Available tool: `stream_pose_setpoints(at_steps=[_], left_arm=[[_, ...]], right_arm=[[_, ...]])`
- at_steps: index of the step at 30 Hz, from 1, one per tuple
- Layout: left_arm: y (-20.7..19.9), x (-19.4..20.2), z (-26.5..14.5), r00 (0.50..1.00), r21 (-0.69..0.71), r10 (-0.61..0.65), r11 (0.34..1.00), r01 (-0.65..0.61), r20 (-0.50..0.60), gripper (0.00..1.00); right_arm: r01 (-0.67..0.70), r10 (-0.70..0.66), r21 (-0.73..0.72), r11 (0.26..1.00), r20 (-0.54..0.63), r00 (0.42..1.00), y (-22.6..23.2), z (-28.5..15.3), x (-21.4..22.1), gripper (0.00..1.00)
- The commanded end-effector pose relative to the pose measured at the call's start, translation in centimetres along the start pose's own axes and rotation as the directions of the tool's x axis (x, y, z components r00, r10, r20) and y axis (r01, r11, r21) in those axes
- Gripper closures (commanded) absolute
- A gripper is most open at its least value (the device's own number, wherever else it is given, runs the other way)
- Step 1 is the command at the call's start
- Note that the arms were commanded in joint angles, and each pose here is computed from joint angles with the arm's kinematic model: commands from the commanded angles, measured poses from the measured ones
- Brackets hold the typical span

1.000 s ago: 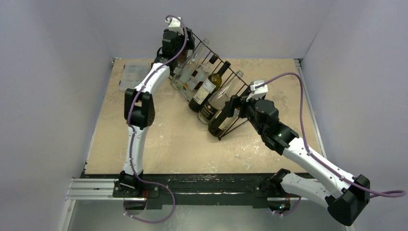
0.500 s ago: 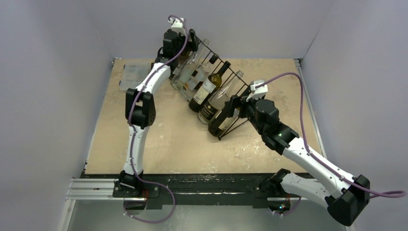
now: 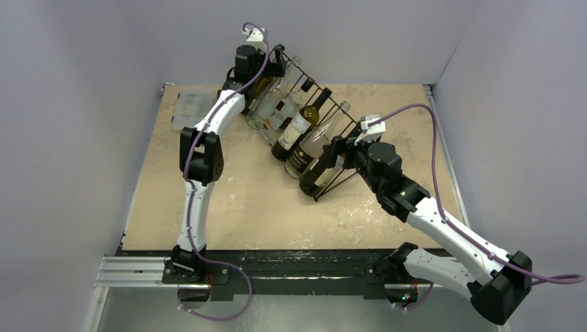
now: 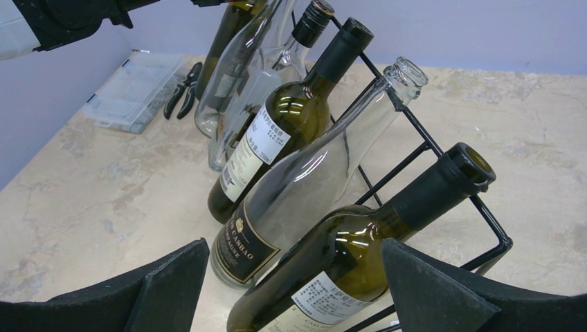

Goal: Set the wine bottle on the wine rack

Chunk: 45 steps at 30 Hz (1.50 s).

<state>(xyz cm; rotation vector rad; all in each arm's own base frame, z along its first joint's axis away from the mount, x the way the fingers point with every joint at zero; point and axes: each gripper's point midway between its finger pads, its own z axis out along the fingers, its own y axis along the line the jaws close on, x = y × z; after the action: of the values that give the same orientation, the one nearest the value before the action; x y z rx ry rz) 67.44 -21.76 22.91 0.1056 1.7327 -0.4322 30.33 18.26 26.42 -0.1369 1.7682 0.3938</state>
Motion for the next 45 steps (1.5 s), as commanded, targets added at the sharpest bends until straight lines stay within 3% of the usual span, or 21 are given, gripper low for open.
stream_pose_setpoints(at_steps=[1, 10, 18, 25, 37, 45], left_arm=[[-2.0, -4.9, -2.7, 0.999, 0.034, 0.009, 0.999, -0.011, 0.051, 0.0], [-0.7, -7.7, -7.2, 1.0, -0.072, 0.005, 0.997, -0.005, 0.007, 0.0], [-1.3, -12.8, -15.0, 0.998, -0.113, -0.043, 0.992, 0.048, 0.051, 0.03], [-3.1, -14.8, -23.2, 0.993, -0.09, -0.101, 0.99, 0.106, 0.058, 0.04], [-6.1, -13.7, -38.0, 0.999, 0.032, -0.03, 0.999, 0.029, 0.038, 0.04], [-5.2, -13.4, -48.2, 0.986, -0.033, -0.004, 0.999, 0.009, 0.164, 0.04]], right_arm=[[-0.034, 0.036, -0.031, 0.999, 0.064, 0.997, 0.8, -0.1, -2.3, 0.01], [-0.045, 0.048, -0.04, 0.998, 0.086, 0.995, 0.8, -0.7, -3.3, 0.01], [-0.072, 0.078, -0.049, 0.996, 0.132, 0.988, 0.7, -2.1, -5.0, 0.01], [-0.092, 0.099, -0.057, 0.994, 0.156, 0.983, 0.2, -4.5, -6.0, 0.01], [-0.124, 0.133, -0.052, 0.991, 0.228, 0.965, -1.1, -8.6, -8.4, 0.01], [-0.114, 0.113, -0.01, 0.993, 0.287, 0.951, -2.4, -11.3, -11.1, 0.01]])
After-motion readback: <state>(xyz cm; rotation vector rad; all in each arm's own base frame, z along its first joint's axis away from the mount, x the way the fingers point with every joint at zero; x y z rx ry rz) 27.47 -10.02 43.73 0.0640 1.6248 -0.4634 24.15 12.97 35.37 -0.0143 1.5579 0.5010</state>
